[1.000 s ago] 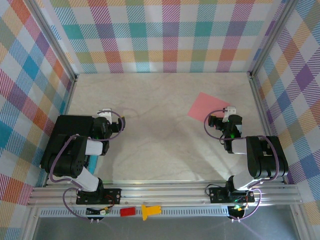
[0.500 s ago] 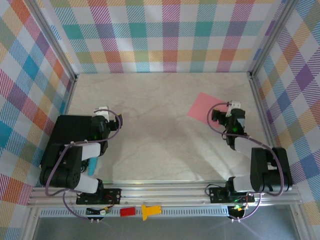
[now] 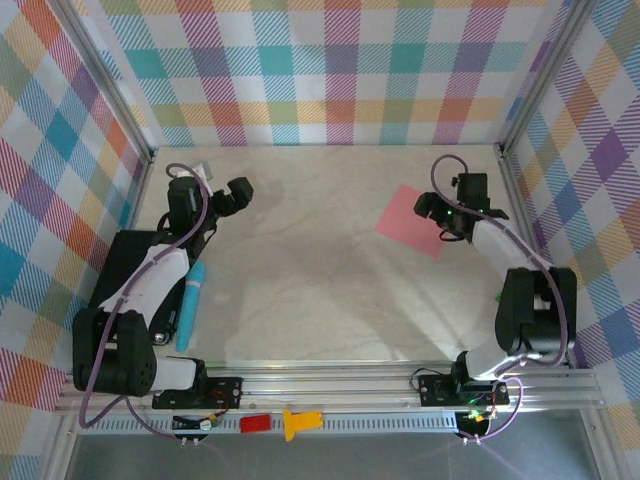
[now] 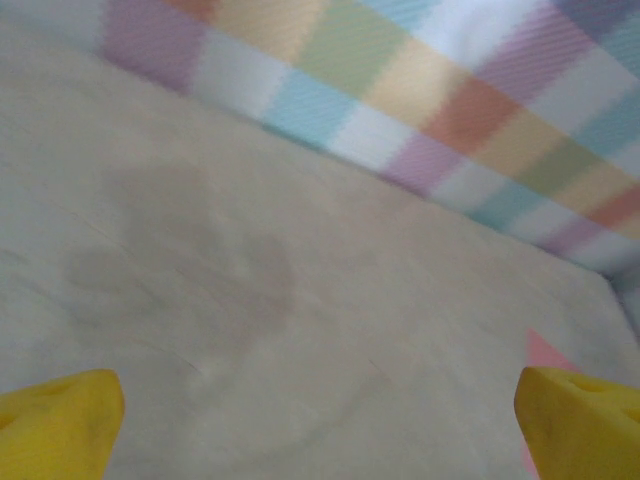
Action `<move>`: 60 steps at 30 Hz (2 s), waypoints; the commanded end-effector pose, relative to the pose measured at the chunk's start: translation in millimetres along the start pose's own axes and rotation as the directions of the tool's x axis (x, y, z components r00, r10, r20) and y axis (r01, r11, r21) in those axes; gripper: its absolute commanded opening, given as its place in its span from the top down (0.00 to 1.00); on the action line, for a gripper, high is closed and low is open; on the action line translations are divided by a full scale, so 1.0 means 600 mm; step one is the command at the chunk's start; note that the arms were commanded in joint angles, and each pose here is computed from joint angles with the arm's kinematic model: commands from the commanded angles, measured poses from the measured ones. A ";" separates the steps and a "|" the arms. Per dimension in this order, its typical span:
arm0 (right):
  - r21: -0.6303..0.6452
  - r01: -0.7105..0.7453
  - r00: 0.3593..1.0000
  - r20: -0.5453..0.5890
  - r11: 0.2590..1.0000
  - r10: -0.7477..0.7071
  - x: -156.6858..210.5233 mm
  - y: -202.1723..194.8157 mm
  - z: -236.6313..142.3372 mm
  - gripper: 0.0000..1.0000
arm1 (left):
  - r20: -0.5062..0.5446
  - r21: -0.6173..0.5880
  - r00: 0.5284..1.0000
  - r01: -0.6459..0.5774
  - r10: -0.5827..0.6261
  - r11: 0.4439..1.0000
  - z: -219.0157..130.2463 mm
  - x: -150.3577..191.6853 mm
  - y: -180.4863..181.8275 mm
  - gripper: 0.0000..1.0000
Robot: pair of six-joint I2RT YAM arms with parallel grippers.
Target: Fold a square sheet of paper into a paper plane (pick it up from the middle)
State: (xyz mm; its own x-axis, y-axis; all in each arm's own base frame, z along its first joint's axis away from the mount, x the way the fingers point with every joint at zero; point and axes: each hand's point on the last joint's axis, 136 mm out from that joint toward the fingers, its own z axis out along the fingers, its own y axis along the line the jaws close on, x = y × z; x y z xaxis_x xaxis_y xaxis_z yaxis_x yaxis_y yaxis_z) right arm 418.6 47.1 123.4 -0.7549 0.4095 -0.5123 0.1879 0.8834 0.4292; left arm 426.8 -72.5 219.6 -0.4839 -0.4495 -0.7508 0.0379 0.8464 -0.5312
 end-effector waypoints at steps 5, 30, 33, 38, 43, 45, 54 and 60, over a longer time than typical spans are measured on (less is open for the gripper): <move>-0.031 -0.148 0.967 -0.213 0.989 0.138 0.038 0.025 0.050 0.39 | -0.285 0.177 0.948 0.199 -0.143 0.964 0.024 0.107 -0.051 0.00; 0.156 -0.156 0.877 -0.433 0.975 0.210 0.133 0.004 0.136 0.44 | -0.486 0.138 0.853 0.287 -0.188 0.948 0.074 0.232 -0.073 0.00; 0.121 -0.159 0.854 -0.481 0.980 0.198 0.149 0.031 0.139 0.43 | -0.488 0.127 0.852 0.286 -0.191 0.950 0.076 0.236 -0.068 0.00; 0.065 -0.142 0.827 -0.541 0.988 0.154 0.186 0.083 0.139 0.43 | -0.488 0.109 0.851 0.281 -0.195 0.953 0.078 0.240 -0.061 0.00; 0.032 -0.077 0.785 -0.615 0.996 0.081 0.271 0.139 0.133 0.43 | -0.481 0.083 0.854 0.269 -0.198 0.959 0.079 0.244 -0.051 0.00; 0.026 -0.056 0.760 -0.647 0.998 0.059 0.316 0.156 0.128 0.43 | -0.481 0.073 0.853 0.268 -0.201 0.961 0.079 0.247 -0.047 0.00; -0.074 0.017 0.697 -0.714 0.997 -0.065 0.462 0.228 0.081 0.44 | -0.477 0.034 0.853 0.260 -0.213 0.965 0.080 0.252 -0.033 0.00; -0.206 0.123 0.855 -0.474 0.971 -0.209 0.338 0.294 0.025 0.39 | -0.480 0.038 0.848 0.278 -0.226 0.960 0.080 0.251 -0.038 0.00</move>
State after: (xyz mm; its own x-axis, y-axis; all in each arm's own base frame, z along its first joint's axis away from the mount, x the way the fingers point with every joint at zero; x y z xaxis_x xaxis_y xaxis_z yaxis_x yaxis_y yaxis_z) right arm 286.6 300.1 45.2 -0.9993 0.0307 -0.0208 0.0154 0.8543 0.5196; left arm 400.9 -170.4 109.0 -0.8241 -0.4340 -0.3640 -0.0339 0.6793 -0.7331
